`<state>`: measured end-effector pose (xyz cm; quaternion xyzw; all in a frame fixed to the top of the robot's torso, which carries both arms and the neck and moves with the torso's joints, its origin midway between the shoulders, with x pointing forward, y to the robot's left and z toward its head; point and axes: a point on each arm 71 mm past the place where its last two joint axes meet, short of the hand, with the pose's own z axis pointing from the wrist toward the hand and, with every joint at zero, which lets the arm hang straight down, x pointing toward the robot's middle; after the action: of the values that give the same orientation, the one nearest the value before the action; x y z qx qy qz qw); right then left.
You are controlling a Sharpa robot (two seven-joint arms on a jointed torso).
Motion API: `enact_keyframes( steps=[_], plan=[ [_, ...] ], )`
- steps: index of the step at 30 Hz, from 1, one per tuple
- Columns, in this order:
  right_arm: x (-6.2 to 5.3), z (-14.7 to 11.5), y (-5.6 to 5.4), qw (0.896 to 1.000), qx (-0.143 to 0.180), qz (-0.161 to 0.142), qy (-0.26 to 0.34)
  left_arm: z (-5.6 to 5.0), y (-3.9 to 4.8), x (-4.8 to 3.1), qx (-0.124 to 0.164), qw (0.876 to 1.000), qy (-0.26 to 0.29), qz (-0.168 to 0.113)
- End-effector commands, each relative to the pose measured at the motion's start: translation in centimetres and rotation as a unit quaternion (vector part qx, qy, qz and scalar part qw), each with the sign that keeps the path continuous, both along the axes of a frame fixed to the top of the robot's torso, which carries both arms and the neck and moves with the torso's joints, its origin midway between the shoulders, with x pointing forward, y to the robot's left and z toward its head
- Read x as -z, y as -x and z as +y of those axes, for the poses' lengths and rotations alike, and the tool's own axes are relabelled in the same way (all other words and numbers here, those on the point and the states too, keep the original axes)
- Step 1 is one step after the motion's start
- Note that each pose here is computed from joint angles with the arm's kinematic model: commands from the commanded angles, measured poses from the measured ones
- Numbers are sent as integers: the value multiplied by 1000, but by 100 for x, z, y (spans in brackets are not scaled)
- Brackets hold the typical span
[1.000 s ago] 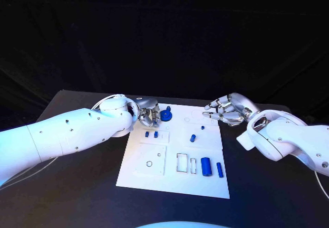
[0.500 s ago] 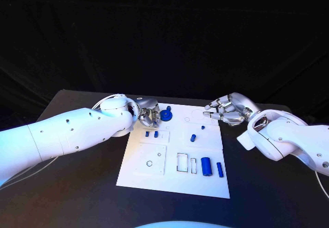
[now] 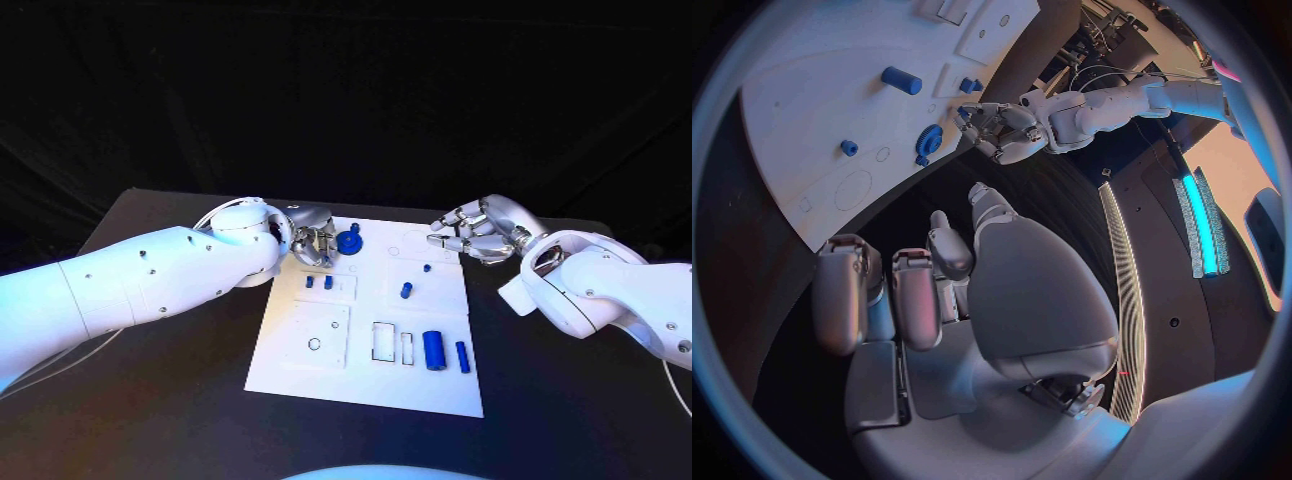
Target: Assemble the parts on the task board
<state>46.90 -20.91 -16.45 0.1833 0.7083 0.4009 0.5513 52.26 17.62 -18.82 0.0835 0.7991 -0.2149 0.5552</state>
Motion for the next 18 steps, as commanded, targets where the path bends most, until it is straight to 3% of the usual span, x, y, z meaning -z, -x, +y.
enact_keyframes(
  steps=[1, 18],
  plan=[
    [-2, 8, 5, 1000, -5, -3, 0, -3, 6, 35, 1, 1000, -10, 12],
    [-3, 5, 5, 1000, -4, -3, 0, 7, 5, 54, 2, 1000, -16, 19]
  ],
)
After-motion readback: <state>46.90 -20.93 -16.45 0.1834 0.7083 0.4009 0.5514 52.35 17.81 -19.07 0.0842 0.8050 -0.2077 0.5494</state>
